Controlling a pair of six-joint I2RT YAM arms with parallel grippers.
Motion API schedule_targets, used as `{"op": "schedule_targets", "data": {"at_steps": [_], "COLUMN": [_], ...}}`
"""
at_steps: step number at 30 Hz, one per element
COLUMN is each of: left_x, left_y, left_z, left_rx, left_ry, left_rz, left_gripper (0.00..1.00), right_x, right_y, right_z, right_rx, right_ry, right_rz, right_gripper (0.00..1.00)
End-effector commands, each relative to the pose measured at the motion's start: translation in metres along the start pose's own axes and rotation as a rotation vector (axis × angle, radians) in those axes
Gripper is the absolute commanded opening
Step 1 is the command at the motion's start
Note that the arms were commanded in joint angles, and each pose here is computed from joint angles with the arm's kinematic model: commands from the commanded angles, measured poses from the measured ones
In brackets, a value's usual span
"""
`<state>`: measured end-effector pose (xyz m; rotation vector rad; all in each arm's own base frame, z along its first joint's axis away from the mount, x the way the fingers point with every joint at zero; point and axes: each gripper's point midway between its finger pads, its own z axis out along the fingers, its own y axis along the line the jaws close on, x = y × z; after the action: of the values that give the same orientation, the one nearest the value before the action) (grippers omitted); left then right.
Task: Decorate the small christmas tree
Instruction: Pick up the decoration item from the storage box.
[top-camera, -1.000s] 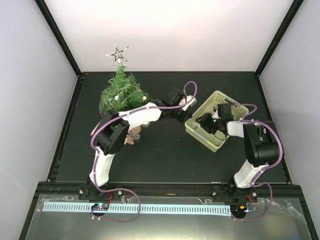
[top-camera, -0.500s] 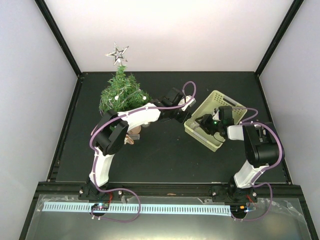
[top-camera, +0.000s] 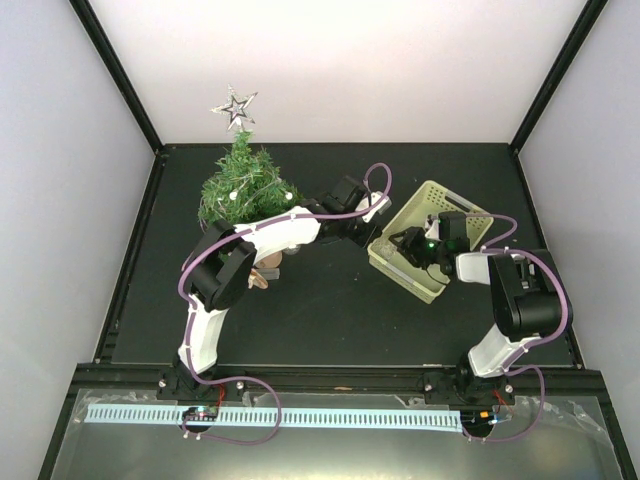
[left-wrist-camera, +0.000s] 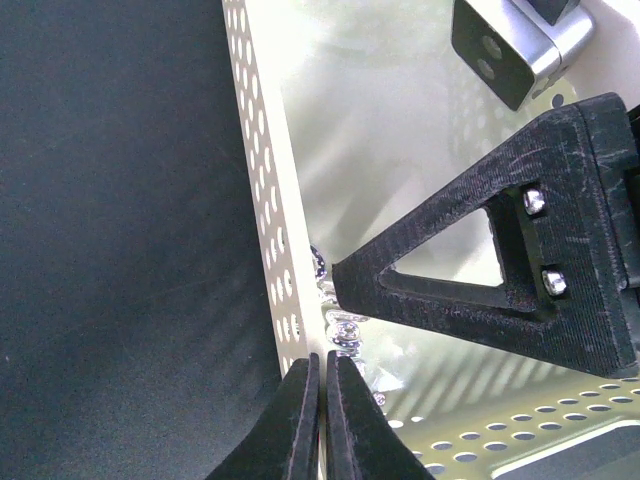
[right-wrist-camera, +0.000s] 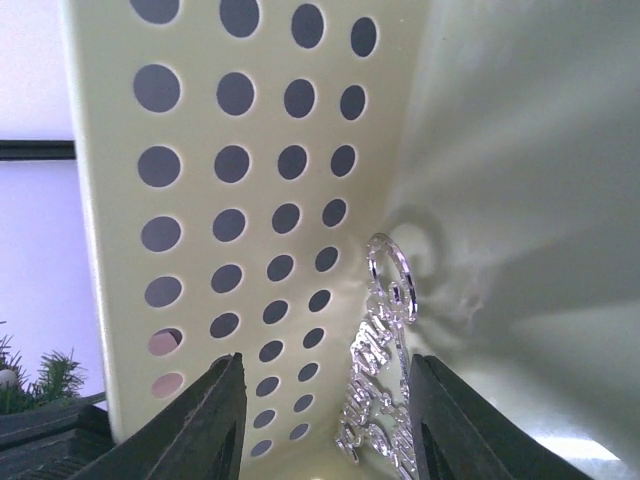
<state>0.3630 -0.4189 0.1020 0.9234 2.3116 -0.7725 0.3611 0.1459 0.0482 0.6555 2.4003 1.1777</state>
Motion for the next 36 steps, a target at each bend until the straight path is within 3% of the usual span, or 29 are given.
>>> {"op": "schedule_targets", "data": {"at_steps": [1,11,19,25,34,36], "left_x": [0.027,0.027,0.027,0.027,0.028,0.027], "left_y": [-0.009,-0.009,-0.009,-0.007,-0.008,-0.008], "left_z": [0.003,0.001,-0.001,-0.003,-0.002,-0.003], "left_rx": [0.02,0.017,0.011,0.0,0.003,0.004], "left_ry": [0.085,0.082,0.084,0.088,0.086,0.083], "left_rz": [-0.016,-0.015,-0.013,-0.007,-0.009,-0.008], "left_gripper": [0.02,0.03,0.03,0.03,0.03,0.03], "right_x": [0.017,0.023,0.025,0.011,0.004,0.003], "right_y": [0.015,0.013,-0.013,-0.038,-0.035,-0.031], "right_z": [-0.001,0.003,0.009,0.003,0.006,0.006], "right_rx": [-0.071,-0.103,-0.004,0.173,0.154,0.135], "right_ry": [0.063,0.09,0.102,0.061,0.03,0.025], "right_rz": [-0.036,-0.034,-0.021,-0.113,-0.149,-0.157], "right_gripper": [0.46,0.44,0.38,0.37,0.01,0.01]}}
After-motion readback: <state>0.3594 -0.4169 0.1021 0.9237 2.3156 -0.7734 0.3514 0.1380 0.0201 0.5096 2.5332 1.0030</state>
